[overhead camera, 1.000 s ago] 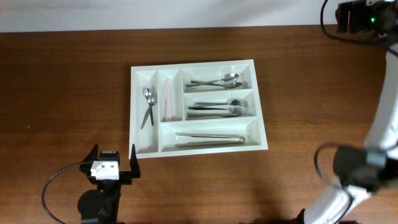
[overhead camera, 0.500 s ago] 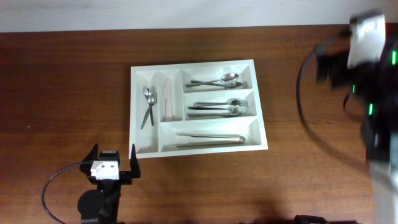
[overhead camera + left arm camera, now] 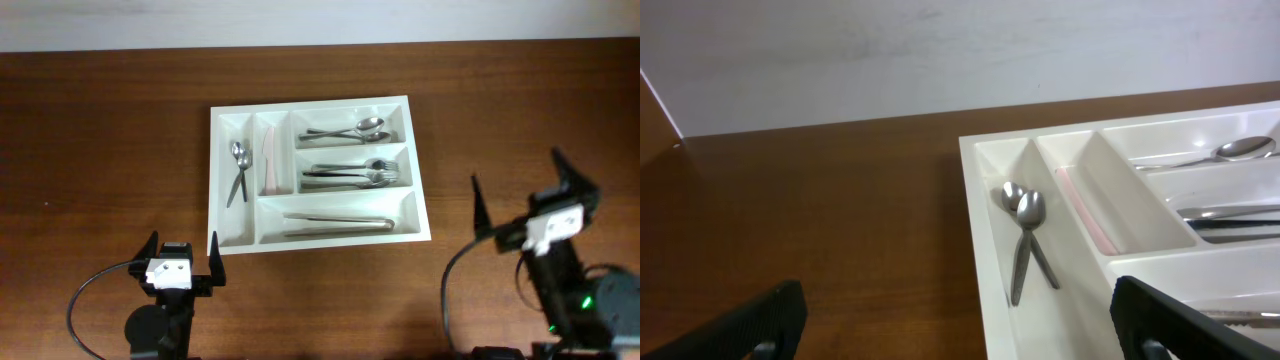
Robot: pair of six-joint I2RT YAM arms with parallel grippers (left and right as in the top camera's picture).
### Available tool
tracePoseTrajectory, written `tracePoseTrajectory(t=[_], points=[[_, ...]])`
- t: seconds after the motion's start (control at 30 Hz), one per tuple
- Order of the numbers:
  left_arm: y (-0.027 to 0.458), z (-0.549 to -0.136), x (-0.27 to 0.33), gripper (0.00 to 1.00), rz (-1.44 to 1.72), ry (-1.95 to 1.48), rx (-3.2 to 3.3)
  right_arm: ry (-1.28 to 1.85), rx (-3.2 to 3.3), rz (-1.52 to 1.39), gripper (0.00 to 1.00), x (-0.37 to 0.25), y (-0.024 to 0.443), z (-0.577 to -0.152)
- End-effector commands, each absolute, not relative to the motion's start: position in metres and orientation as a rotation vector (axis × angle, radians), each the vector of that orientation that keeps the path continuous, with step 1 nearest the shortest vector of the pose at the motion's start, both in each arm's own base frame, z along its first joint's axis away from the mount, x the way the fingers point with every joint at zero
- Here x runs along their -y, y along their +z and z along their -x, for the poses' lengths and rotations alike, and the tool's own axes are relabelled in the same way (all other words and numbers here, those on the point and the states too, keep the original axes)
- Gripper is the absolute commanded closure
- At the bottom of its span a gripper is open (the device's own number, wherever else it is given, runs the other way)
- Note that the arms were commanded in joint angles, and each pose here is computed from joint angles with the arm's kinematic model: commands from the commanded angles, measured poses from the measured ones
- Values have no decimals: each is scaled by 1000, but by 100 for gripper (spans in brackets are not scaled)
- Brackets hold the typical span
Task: Pack container
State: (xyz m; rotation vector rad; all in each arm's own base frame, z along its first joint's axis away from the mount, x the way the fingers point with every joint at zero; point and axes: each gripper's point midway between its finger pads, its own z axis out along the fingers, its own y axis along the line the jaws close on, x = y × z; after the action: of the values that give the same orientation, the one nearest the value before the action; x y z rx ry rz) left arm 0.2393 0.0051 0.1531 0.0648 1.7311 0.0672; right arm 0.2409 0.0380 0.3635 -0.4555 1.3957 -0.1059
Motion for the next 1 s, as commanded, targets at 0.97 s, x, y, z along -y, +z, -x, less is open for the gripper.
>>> tracePoseTrajectory(t=[0.97], points=[[151,-239,-7,1,-70,90,-1730,-61,-1208,513,2,-61,293,-207]])
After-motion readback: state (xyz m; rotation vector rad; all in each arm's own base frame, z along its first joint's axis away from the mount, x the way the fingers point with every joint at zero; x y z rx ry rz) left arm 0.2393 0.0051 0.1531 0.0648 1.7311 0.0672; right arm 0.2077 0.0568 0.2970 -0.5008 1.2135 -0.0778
